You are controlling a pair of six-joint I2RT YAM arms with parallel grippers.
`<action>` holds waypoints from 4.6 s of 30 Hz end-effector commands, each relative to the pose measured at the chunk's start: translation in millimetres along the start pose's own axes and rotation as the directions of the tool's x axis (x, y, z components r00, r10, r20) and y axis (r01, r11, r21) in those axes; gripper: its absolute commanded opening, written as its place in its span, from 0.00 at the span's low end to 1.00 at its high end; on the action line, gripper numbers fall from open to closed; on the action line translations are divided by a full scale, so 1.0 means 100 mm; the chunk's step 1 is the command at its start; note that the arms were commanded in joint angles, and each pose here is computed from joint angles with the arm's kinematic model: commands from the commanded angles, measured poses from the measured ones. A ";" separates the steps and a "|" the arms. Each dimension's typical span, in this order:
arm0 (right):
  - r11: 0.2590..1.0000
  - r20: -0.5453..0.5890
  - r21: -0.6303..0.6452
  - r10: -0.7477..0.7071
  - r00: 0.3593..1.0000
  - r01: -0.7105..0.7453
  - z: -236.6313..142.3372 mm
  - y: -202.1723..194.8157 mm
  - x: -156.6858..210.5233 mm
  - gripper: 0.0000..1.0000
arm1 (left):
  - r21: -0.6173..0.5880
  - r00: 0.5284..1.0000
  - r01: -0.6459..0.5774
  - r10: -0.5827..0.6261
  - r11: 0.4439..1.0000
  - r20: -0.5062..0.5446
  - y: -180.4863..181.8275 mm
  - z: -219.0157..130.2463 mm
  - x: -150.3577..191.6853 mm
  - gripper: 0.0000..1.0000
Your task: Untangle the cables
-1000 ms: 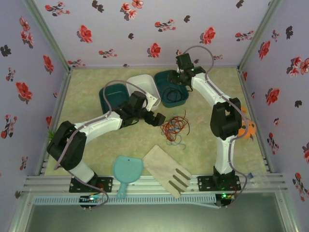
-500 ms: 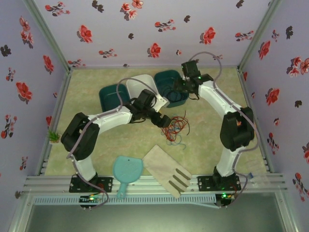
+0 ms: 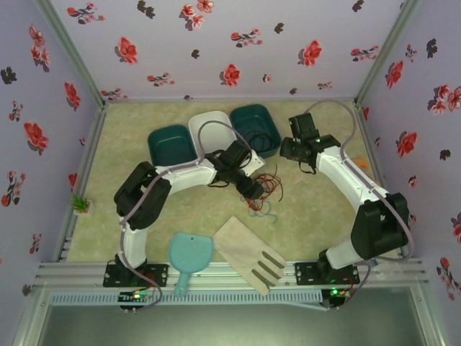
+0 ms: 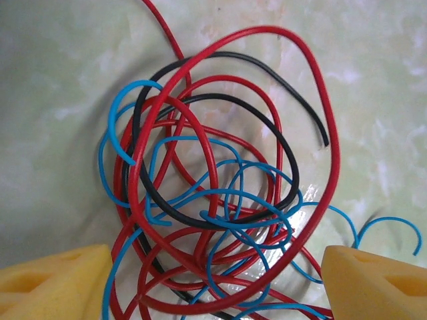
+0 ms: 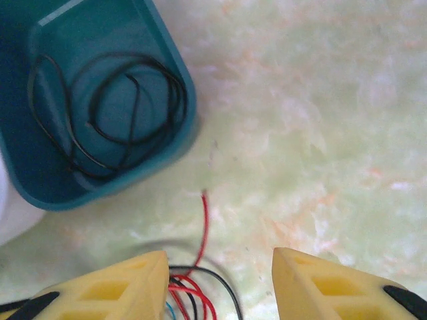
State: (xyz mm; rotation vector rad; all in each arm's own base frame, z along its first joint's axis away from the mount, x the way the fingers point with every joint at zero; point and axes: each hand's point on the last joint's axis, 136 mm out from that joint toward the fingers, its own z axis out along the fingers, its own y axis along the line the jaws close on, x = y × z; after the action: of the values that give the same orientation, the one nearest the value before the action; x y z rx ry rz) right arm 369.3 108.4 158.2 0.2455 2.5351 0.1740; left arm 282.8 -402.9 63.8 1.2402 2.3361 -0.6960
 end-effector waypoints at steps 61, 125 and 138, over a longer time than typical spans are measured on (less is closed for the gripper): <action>0.895 -0.349 -0.277 0.246 0.904 -0.350 0.65 0.03 1.08 0.39 | -0.131 0.975 -0.029 0.057 0.991 0.214 0.13 -0.61 -0.19 0.00; 0.932 -0.368 -0.293 0.093 0.925 -0.211 -0.05 0.76 0.66 0.39 | -0.435 0.657 -0.641 0.745 0.633 0.115 -0.20 -0.50 -0.30 0.00; 0.928 -0.385 -0.306 0.084 0.919 -0.213 0.13 0.89 0.66 0.44 | -0.422 0.652 -0.648 0.748 0.634 0.122 -0.27 -0.47 -0.29 0.00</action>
State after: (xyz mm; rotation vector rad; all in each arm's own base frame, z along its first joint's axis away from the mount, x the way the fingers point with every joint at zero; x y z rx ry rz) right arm 326.3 201.5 120.3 0.2997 2.8156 0.7584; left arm 270.7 -402.2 125.5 1.5935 1.4580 -0.1635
